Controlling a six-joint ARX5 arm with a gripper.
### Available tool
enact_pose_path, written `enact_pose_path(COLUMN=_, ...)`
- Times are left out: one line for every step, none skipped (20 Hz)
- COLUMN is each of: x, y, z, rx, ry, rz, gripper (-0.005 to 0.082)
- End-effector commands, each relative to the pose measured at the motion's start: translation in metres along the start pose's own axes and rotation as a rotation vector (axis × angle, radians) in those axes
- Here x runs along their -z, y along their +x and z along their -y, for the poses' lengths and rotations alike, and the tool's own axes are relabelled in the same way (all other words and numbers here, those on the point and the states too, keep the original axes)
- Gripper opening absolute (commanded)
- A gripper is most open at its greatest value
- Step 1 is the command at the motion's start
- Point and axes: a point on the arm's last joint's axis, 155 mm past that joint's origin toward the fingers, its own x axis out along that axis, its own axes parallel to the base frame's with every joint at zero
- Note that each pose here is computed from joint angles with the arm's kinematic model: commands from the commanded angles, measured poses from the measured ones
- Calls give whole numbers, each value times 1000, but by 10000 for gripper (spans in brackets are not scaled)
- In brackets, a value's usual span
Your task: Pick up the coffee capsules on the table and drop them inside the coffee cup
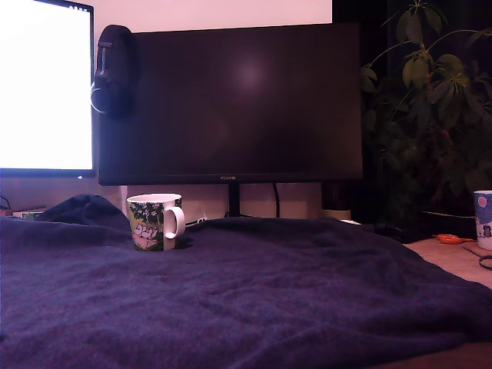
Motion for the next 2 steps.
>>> enact_pose_path(x=10, y=0, z=-3, rx=-8, ry=-11, rz=-15, gripper=-23)
enact_pose_path(x=9, y=-2, z=-2, rx=-7, ry=-13, rz=-10, gripper=-23)
